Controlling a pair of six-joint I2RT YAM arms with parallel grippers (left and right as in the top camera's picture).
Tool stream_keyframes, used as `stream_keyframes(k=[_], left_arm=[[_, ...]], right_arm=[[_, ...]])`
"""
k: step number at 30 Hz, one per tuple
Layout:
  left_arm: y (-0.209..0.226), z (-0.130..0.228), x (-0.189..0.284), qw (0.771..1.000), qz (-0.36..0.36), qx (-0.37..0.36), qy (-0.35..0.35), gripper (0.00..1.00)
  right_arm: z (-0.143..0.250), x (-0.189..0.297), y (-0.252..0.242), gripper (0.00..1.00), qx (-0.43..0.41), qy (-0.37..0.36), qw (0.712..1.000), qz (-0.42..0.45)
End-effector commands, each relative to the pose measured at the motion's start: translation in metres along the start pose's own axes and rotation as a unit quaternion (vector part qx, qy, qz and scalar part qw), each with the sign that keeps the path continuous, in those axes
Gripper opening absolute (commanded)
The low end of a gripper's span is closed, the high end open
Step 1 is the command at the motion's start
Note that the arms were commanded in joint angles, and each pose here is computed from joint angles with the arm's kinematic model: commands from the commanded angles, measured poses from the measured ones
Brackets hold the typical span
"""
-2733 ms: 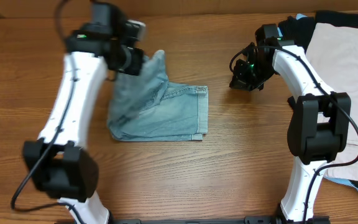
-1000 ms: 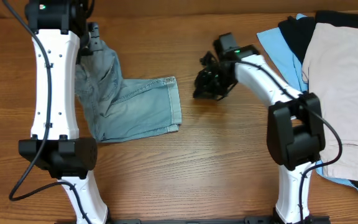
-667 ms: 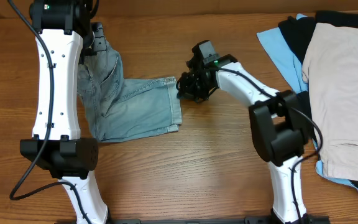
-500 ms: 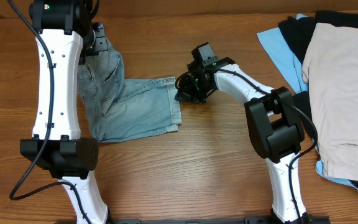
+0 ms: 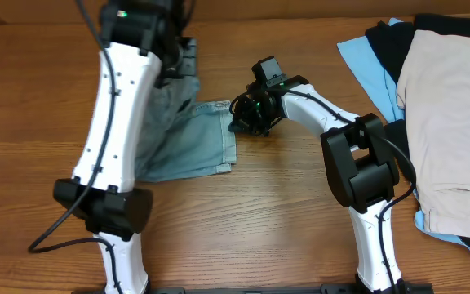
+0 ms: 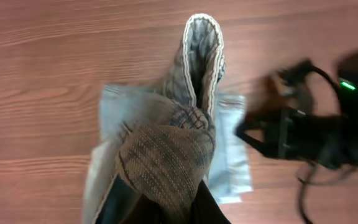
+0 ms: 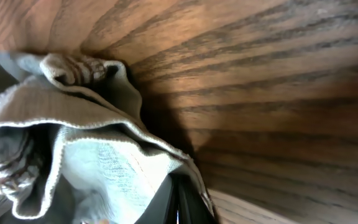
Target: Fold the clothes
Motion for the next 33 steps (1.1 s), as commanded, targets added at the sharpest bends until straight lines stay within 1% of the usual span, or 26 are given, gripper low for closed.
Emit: stream_keyframes(k=[1,5,6,10,13,14,15,16,17,18,19,20,21,22,23,24,26,27,29,31,33], left_arm=[[-0.028,0.006,-0.002,1.000,0.012,-0.020,0.010,0.04],[-0.039,0.015,-0.038,0.997,-0.003,-0.020,0.069,0.04],[-0.042,0.019,-0.063,0.994,-0.010,-0.013,0.105,0.04],[-0.047,0.028,-0.106,0.987,-0.020,-0.018,0.161,0.04],[-0.055,0.035,-0.129,0.980,0.006,-0.015,0.198,0.04],[-0.057,0.037,-0.134,0.978,0.011,-0.014,0.206,0.09],[-0.058,0.038,-0.138,0.977,0.011,-0.014,0.211,0.18],[-0.058,0.039,-0.140,0.977,0.011,-0.019,0.214,0.66],[-0.057,0.039,-0.141,0.977,0.010,-0.021,0.213,0.92],[-0.057,0.038,-0.141,0.977,0.010,-0.023,0.212,1.00],[-0.057,0.037,-0.141,0.977,0.011,-0.026,0.210,1.00],[-0.056,0.037,-0.141,0.978,0.013,-0.029,0.208,1.00],[-0.055,0.035,-0.141,0.978,0.013,-0.031,0.204,1.00],[-0.053,0.032,-0.138,0.980,0.014,-0.032,0.198,1.00],[-0.051,0.028,-0.132,0.981,0.017,-0.038,0.188,1.00],[-0.049,0.024,-0.127,0.983,0.016,-0.042,0.179,1.00],[-0.038,0.013,-0.110,0.988,-0.010,-0.044,0.148,1.00],[-0.030,0.004,-0.096,0.991,-0.028,-0.042,0.121,1.00],[-0.020,-0.012,-0.068,0.997,-0.018,-0.044,0.067,1.00],[-0.012,-0.022,-0.041,0.999,-0.004,-0.047,0.024,1.00],[-0.011,-0.025,-0.014,0.995,0.037,-0.094,-0.010,1.00]], right_arm=[[0.002,-0.017,-0.013,0.04,-0.014,0.018,1.000,0.012],[0.002,-0.017,-0.013,0.04,-0.014,0.018,1.000,0.012],[0.002,-0.017,-0.012,0.04,-0.014,0.021,1.000,0.009],[0.000,-0.017,-0.012,0.04,-0.013,0.018,1.000,0.006],[-0.006,-0.010,-0.010,0.04,-0.013,0.019,1.000,-0.015],[-0.010,-0.002,-0.009,0.05,-0.014,0.018,0.999,-0.022],[-0.016,0.010,-0.010,0.09,-0.018,0.013,1.000,-0.023],[-0.027,0.038,-0.012,0.16,-0.019,-0.004,0.999,-0.028],[-0.034,0.058,-0.014,0.18,-0.024,-0.017,0.999,-0.033],[-0.041,0.078,-0.016,0.22,-0.031,-0.032,0.998,-0.038],[-0.049,0.109,-0.021,0.26,-0.036,-0.054,0.997,-0.051],[-0.052,0.126,-0.024,0.29,-0.039,-0.067,0.995,-0.057],[-0.055,0.145,-0.026,0.35,-0.034,-0.081,0.994,-0.067],[-0.056,0.166,-0.030,0.43,-0.029,-0.096,0.992,-0.074],[-0.055,0.182,-0.032,0.48,-0.020,-0.106,0.991,-0.077],[-0.053,0.188,-0.034,0.51,-0.017,-0.109,0.991,-0.076],[-0.047,0.191,-0.036,0.54,-0.006,-0.100,0.993,-0.068],[-0.039,0.184,-0.033,0.56,0.005,-0.083,0.995,-0.060],[-0.026,0.166,-0.021,0.59,0.036,-0.056,0.997,-0.047],[-0.015,0.151,-0.008,0.60,0.055,-0.045,0.997,-0.028],[-0.012,0.141,-0.001,0.61,0.067,-0.051,0.996,-0.007]])
Point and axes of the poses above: each gripper's point midway between its finger pads, its own x axis back along the fingers, its own y axis along the line the jaws close on, z = x × y, the point moved 7 cm from there along x, back along the fingers
